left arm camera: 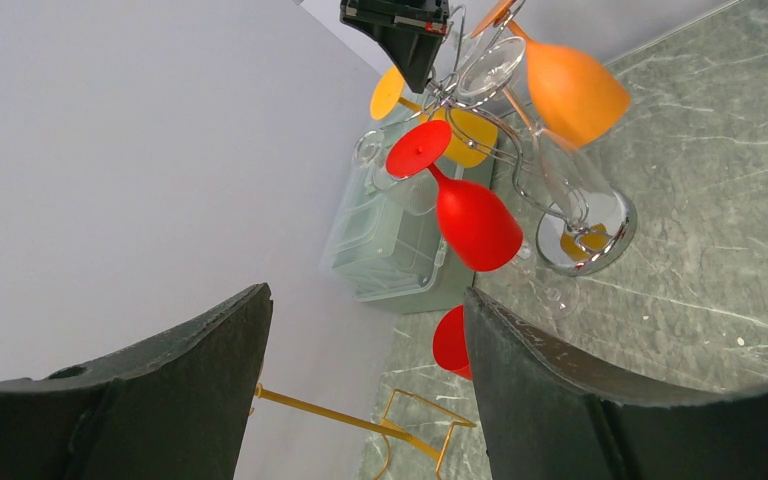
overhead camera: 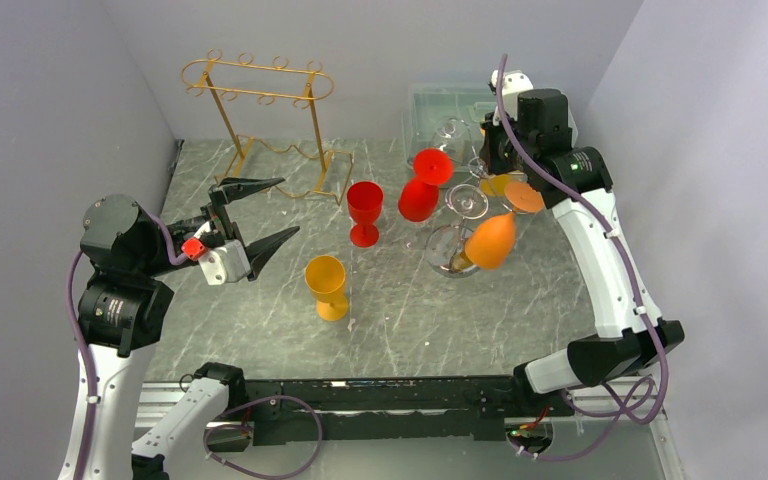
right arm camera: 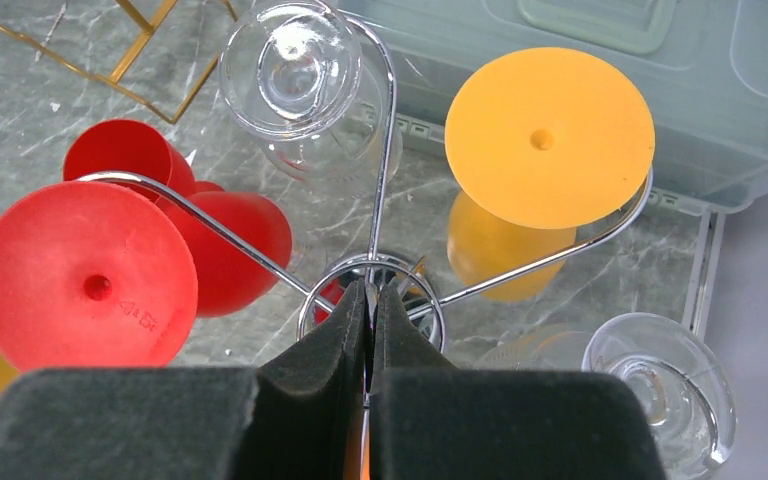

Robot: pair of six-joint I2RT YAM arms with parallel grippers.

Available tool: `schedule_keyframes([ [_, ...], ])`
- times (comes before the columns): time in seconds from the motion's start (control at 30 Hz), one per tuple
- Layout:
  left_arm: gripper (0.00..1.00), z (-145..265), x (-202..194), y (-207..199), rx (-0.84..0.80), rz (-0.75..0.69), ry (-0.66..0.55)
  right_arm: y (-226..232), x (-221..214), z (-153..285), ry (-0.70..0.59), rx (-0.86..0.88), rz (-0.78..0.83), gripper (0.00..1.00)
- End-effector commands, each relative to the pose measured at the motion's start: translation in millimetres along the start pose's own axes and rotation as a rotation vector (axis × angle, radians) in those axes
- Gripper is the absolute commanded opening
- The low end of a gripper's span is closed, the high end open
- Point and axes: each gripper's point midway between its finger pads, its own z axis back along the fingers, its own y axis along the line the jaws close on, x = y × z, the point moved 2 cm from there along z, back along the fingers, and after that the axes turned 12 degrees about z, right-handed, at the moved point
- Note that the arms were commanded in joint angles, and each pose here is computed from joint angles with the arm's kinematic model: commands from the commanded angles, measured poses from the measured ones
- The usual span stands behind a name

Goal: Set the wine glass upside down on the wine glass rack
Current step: Move the wine rack to the center of the board.

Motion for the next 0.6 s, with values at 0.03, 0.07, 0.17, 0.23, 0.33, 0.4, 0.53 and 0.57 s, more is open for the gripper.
schedule_keyframes([
  [0.03,0.75,0.9,2.3,1.2,0.005,-0.021,-0.004,-31.9,29.6,35.6,-0.123,-0.171,0.016,0.0],
  [0.07,0.75,0.9,2.3,1.2,0.005,-0.021,-0.004,-34.3,33.9,40.0,-0.141,-0.184,0.021,0.0],
  [0.17,0.75,0.9,2.3,1.2,0.005,-0.021,-0.004,-40.9,44.8,52.1,-0.18,-0.217,0.029,0.0],
  [0.23,0.75,0.9,2.3,1.2,0.005,-0.021,-0.004,-44.8,51.1,58.9,-0.198,-0.235,0.038,0.0],
  [0.33,0.75,0.9,2.3,1.2,0.005,-0.021,-0.004,-50.8,59.6,68.1,-0.222,-0.264,0.042,0.0],
  [0.4,0.75,0.9,2.3,1.2,0.005,-0.021,-0.004,-54.6,64.3,73.1,-0.233,-0.282,0.046,0.0],
  [0.53,0.75,0.9,2.3,1.2,0.005,-0.021,-0.004,-63.5,70.6,80.5,-0.246,-0.321,0.049,0.0],
  [0.57,0.75,0.9,2.3,1.2,0.005,-0.021,-0.004,-65.4,71.2,81.3,-0.246,-0.33,0.05,0.0],
])
